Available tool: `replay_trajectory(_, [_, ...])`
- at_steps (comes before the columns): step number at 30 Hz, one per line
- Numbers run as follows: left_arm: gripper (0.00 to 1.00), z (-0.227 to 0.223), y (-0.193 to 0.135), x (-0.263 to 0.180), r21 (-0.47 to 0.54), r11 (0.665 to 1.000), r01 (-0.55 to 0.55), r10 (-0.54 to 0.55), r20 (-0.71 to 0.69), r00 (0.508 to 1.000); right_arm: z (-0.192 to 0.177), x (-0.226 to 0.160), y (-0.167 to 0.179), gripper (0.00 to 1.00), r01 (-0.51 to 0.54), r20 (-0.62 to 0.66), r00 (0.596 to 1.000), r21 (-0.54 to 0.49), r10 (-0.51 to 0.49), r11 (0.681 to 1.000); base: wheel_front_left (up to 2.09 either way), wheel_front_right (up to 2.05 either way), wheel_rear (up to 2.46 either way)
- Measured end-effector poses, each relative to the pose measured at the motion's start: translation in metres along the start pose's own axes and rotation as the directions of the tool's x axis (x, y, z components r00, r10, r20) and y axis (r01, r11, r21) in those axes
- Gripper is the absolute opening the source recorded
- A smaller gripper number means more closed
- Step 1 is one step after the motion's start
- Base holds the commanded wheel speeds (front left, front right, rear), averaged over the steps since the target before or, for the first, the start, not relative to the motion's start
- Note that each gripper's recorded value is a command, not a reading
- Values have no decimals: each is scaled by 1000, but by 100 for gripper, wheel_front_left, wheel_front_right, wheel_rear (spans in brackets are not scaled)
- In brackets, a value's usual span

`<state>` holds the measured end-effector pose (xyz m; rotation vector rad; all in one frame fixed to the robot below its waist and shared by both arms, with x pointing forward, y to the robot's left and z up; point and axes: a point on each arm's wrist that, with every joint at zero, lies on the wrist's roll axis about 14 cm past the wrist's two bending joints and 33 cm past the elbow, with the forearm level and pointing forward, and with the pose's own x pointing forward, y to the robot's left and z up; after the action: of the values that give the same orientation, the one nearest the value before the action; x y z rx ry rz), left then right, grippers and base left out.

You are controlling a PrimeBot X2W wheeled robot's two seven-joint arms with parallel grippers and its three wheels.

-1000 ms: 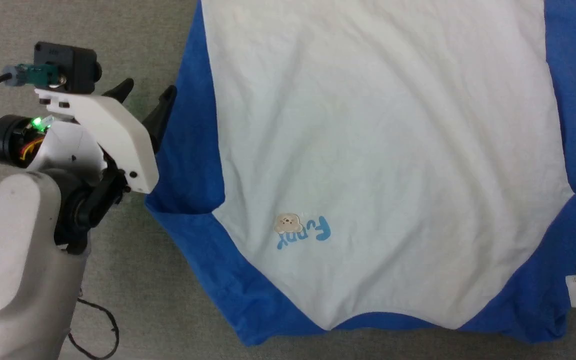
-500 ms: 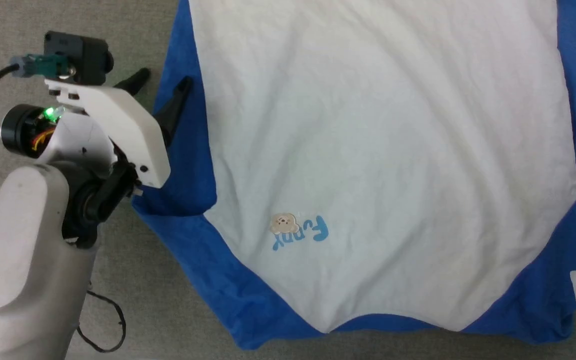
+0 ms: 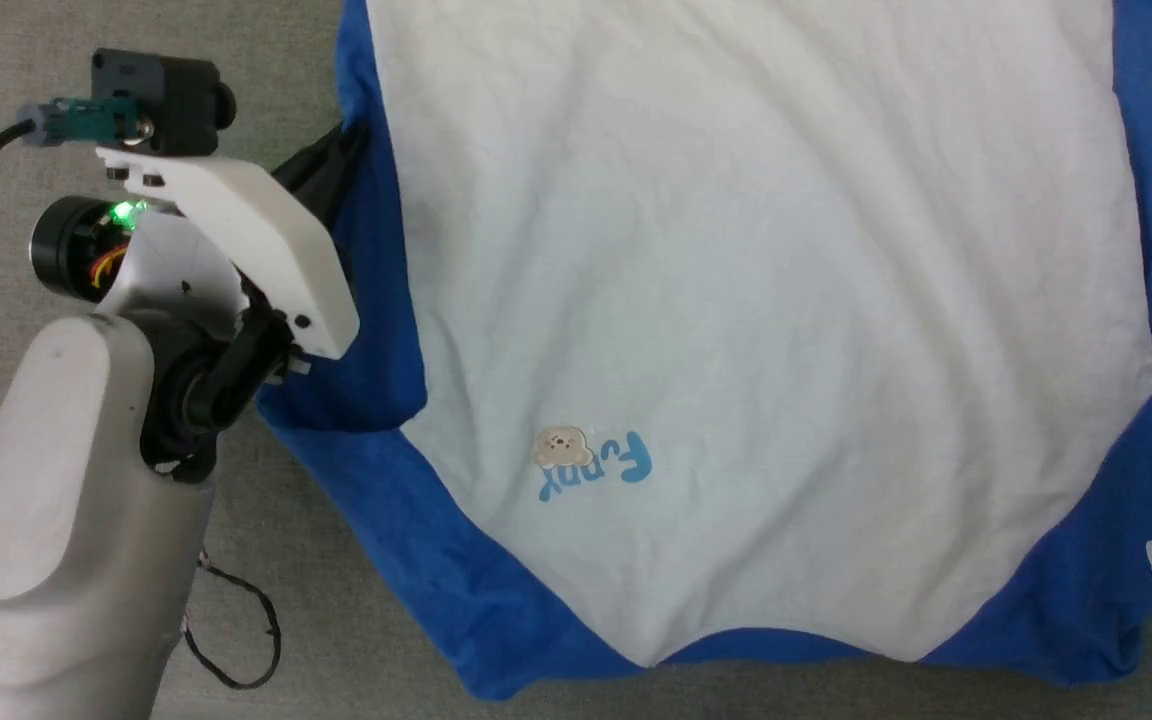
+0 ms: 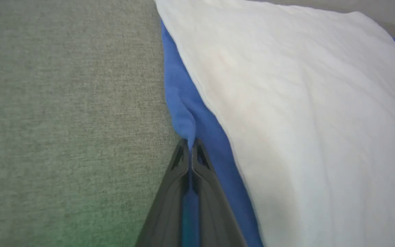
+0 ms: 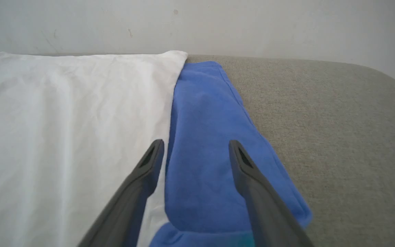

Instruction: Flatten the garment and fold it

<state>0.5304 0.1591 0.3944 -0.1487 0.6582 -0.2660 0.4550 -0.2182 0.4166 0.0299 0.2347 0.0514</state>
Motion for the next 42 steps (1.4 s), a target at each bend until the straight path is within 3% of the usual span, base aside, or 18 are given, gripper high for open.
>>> replay_trajectory(7, [0,25,17,-22,-82,995,-50,60,118,991,10,-4,6,100,-9,21,1000,18,8,1000,0,0,0])
replay_trajectory(13, [0,-14,41,-58,-210,968,-141,159,74,984,14,-9,19,100,-35,25,999,42,34,999,0,0,0])
replay_trajectory(20, [0,-63,47,-98,-380,904,-197,238,62,969,24,-9,31,100,-67,46,997,48,65,997,0,0,0])
replay_trajectory(21, [11,-65,47,-101,-391,899,-199,245,71,967,24,-9,32,100,-70,44,997,45,68,997,0,0,0])
replay_trajectory(22, [100,-65,47,-104,-397,896,-199,250,81,965,24,-9,33,100,-73,41,997,41,72,996,0,0,0])
replay_trajectory(24, [100,-57,47,-108,-404,894,-192,260,120,958,23,-9,35,100,-80,34,996,39,78,996,0,0,0])
replay_trajectory(27, [100,-35,46,-115,-359,918,-170,247,181,952,27,-7,39,100,-95,41,995,31,94,995,0,0,0])
replay_trajectory(33, [100,42,44,-115,-143,976,-163,200,301,932,26,-1,43,100,-119,30,993,13,118,993,0,0,0])
replay_trajectory(38, [100,44,53,-88,10,978,-209,205,157,966,18,4,42,100,-125,8,992,10,125,992,0,0,0])
replay_trajectory(42, [100,35,69,-66,57,965,-255,253,48,966,14,4,29,100,-89,-8,996,0,89,996,0,0,0])
